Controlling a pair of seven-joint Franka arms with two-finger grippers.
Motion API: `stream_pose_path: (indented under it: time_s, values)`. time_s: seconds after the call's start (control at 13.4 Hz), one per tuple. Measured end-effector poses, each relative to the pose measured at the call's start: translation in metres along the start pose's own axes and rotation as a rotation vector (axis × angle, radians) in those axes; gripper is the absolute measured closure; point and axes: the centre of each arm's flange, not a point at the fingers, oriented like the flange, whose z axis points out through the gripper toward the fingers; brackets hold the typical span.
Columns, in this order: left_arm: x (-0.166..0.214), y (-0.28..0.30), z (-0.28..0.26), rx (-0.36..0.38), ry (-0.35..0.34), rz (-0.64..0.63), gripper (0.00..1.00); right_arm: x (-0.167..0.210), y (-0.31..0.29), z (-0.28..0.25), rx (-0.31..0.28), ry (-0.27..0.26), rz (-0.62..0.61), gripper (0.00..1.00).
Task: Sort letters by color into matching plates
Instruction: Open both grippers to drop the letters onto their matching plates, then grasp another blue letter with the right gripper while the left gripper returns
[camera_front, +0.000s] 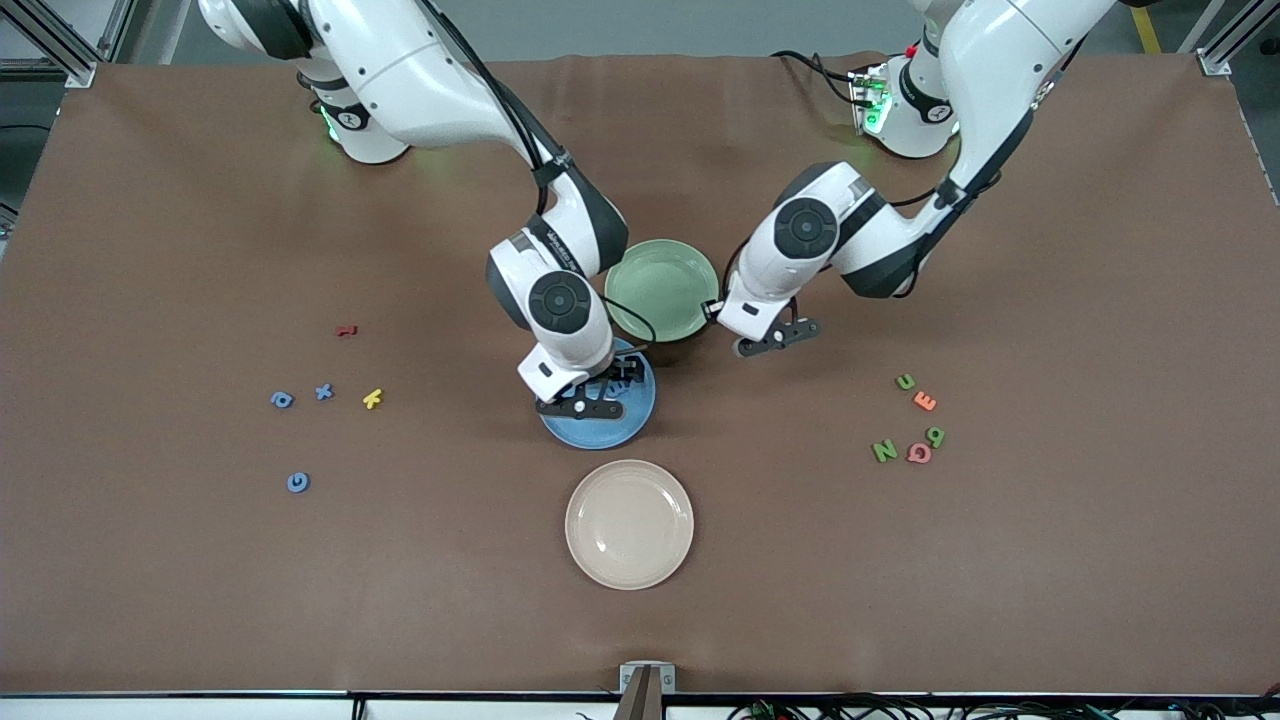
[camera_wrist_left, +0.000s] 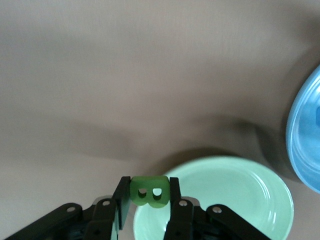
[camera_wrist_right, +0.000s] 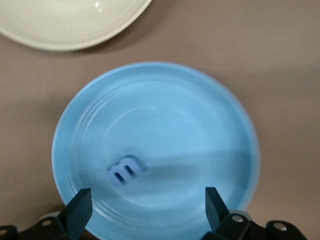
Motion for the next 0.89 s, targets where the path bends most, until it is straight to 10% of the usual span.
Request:
stream_pose_path:
  time_s: [0.52,0.89]
  values:
    - [-0.086,0.042,0.037,-0.02,-0.046,-0.158,0.65,0.082,0.175,-0.094,0.007,-0.052,-0.068,0.0]
    - [-0.061,0.037,0.032,-0.031,-0.028,-0.199,0.19,0.131,0.315,-0.098,0.033,-0.051,-0.107,0.0]
